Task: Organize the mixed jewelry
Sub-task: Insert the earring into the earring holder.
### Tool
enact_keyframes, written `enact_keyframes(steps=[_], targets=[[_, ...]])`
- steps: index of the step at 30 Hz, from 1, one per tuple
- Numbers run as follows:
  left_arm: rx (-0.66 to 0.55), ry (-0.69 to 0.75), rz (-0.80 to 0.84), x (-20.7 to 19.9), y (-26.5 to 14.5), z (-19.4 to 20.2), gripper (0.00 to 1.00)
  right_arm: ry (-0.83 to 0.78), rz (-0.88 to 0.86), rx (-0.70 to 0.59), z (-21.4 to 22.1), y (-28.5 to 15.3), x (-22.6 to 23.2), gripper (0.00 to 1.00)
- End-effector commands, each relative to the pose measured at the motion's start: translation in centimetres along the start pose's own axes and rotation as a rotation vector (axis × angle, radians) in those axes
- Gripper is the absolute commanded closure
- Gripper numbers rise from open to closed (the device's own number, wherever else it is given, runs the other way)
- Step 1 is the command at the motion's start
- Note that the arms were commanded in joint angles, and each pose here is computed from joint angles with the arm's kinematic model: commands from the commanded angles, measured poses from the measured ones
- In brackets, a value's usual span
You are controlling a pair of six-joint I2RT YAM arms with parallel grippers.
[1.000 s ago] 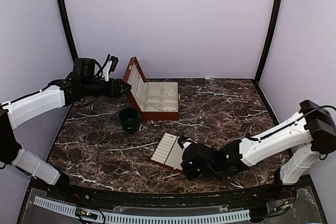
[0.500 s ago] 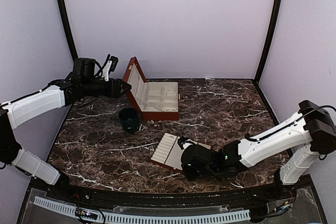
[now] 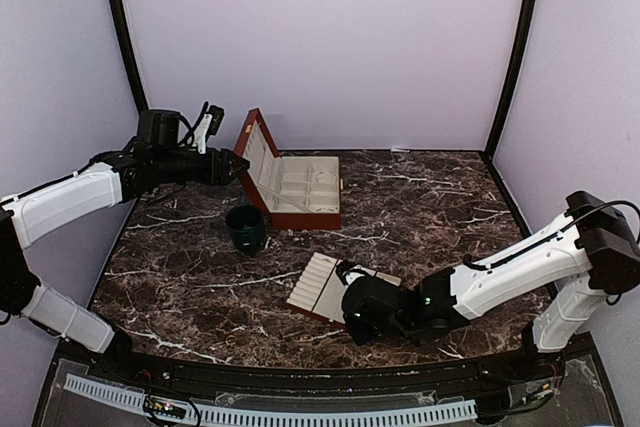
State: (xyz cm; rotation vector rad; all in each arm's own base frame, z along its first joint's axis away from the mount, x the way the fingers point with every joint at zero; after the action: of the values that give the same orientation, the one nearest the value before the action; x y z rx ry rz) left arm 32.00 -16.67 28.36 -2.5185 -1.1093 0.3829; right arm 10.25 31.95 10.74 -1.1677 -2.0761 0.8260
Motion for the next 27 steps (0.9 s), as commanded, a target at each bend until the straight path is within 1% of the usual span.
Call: enact_keyframes(steps=[1,14,18,22,27], targets=[[-0.015,0.023,0.001,-0.4,-1.0,-0.2,0.41,-0.012,-0.005,0.003,0.2,0.2,0.5,1.0],[-0.021,0.026,0.001,-0.5,-1.2,-0.4,0.41,-0.018,0.005,0.025,0.8,0.4,0.6,1.0],[-0.02,0.026,0.001,-0.5,-1.2,-0.3,0.41,-0.011,0.007,0.021,0.7,0.2,0.5,0.94],[-0.022,0.026,0.0,-0.5,-1.3,-0.4,0.41,-0.001,0.006,0.006,0.4,-0.2,0.4,0.85],[-0.022,0.027,0.0,-0.5,-1.3,-0.4,0.41,0.001,-0.005,-0.022,-0.5,-0.9,0.7,0.76]])
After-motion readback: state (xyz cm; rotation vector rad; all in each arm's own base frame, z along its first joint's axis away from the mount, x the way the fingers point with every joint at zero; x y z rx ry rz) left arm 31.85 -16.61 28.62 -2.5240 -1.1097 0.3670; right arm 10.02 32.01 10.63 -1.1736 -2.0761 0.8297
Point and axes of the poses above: each gripper's point midway between its finger pads, its own y axis out along the fingers, its own x axis along the line the jaws close on, z = x × y, the point moved 8 cm from there along -y, back along the fingers, and after that the axes turned 12 degrees about y, right-handed, at the moved point
